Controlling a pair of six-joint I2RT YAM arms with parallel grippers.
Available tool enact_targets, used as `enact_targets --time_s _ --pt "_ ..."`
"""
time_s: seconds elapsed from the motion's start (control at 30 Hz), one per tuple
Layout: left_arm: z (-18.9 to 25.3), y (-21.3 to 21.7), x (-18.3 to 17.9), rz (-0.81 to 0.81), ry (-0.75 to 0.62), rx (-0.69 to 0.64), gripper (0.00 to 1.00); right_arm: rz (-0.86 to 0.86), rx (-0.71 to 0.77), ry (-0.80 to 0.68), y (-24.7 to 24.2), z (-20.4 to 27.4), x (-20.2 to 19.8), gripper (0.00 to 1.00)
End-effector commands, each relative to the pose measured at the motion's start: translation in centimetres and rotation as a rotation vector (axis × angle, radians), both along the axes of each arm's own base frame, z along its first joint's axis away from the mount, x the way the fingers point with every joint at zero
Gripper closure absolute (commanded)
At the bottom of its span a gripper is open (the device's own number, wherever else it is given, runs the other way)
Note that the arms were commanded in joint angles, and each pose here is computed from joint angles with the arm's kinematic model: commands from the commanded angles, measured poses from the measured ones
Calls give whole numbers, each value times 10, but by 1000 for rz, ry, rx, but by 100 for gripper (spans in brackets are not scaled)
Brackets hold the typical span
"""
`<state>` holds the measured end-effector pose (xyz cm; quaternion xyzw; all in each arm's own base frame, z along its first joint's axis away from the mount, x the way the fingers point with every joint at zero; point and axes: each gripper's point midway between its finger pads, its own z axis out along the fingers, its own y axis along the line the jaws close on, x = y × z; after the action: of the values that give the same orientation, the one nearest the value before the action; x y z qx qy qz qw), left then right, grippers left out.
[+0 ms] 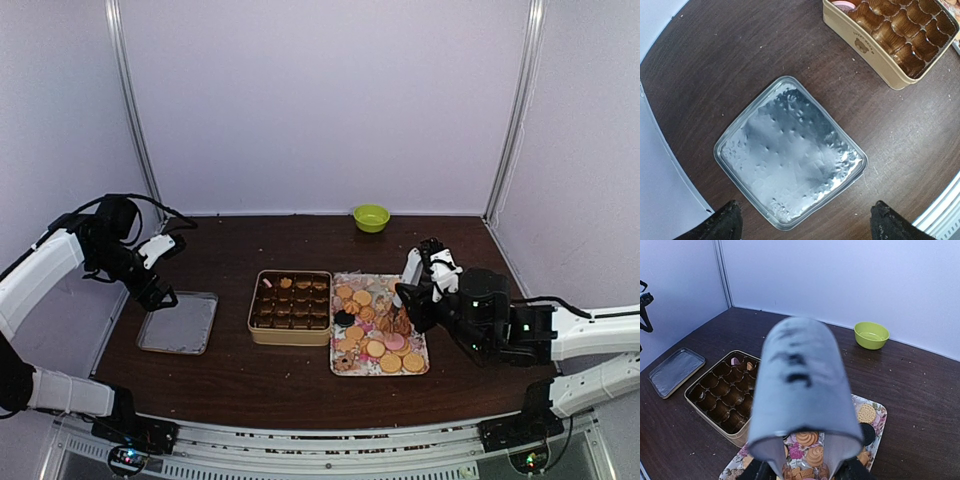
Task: Pack the cookies
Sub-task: Pick up the fake cookies from the plate.
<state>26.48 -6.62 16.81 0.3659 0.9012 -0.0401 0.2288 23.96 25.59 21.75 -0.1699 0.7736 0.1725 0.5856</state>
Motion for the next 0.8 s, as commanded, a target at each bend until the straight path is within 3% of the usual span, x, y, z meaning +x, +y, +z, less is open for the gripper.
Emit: enact_targets --time_s 0.0,0.5,0.77 --pt "9 -2 4 2 -18 -21 9 -55 -5 6 -10 -2 -1 59" --pt "9 -1 2 4 -22 -16 9 -49 -24 48 0 -29 0 58" --pt "9 -2 3 4 -17 -24 9 -44 9 31 -1 -18 -2 66"
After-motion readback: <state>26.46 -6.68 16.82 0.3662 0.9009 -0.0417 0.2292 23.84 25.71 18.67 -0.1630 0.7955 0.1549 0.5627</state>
